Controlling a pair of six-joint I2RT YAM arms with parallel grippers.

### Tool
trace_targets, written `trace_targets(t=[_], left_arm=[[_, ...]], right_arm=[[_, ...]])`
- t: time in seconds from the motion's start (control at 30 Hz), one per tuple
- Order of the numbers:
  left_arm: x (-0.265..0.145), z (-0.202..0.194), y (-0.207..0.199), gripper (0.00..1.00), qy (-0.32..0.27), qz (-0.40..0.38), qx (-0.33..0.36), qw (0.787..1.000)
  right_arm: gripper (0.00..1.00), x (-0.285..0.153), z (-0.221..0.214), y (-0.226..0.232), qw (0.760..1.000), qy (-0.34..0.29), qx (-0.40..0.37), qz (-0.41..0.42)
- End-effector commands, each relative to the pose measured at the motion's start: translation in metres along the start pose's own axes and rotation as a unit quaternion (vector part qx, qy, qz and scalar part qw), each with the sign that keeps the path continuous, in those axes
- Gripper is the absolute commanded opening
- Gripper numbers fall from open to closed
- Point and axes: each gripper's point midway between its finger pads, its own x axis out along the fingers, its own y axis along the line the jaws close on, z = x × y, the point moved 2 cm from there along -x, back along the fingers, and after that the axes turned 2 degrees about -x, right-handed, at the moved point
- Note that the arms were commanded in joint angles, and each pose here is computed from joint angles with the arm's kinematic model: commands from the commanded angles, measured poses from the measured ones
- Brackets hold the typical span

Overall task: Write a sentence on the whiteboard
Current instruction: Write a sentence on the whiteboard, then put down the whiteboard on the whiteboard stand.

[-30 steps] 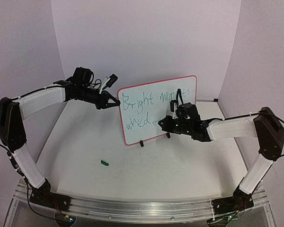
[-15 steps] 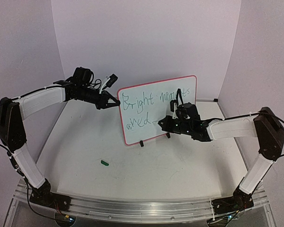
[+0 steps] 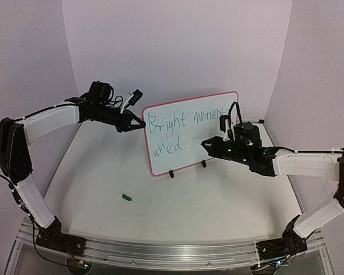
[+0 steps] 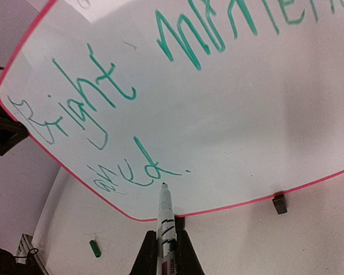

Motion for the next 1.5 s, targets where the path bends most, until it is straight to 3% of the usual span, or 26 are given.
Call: trace_targets(t=[0.0, 0.73, 0.87, 1.47], left_arm=[[0.009, -0.015, 0.004, 0.00, 0.033, -0.004, -0.037, 0.999], [-0.019, -0.004, 0.024, 0.00, -0.013, -0.034, -0.081, 0.996], [-0.018, -0.004, 0.024, 0.04, -0.013, -0.033, -0.081, 0.996], [-0.025, -0.008, 0.033, 0.48, -0.012, -0.008, -0.075, 0.997]], right_arm=[[0.00, -0.031, 0.021, -0.008, 0.999, -0.043, -0.004, -0.021], [0.00, -0.058, 0.032, -0.025, 0.994, -0.088, 0.001, -0.065], [0.00, -0.060, 0.034, -0.024, 0.994, -0.091, -0.002, -0.064], [0.00, -0.072, 0.039, -0.025, 0.992, -0.107, -0.007, -0.069]])
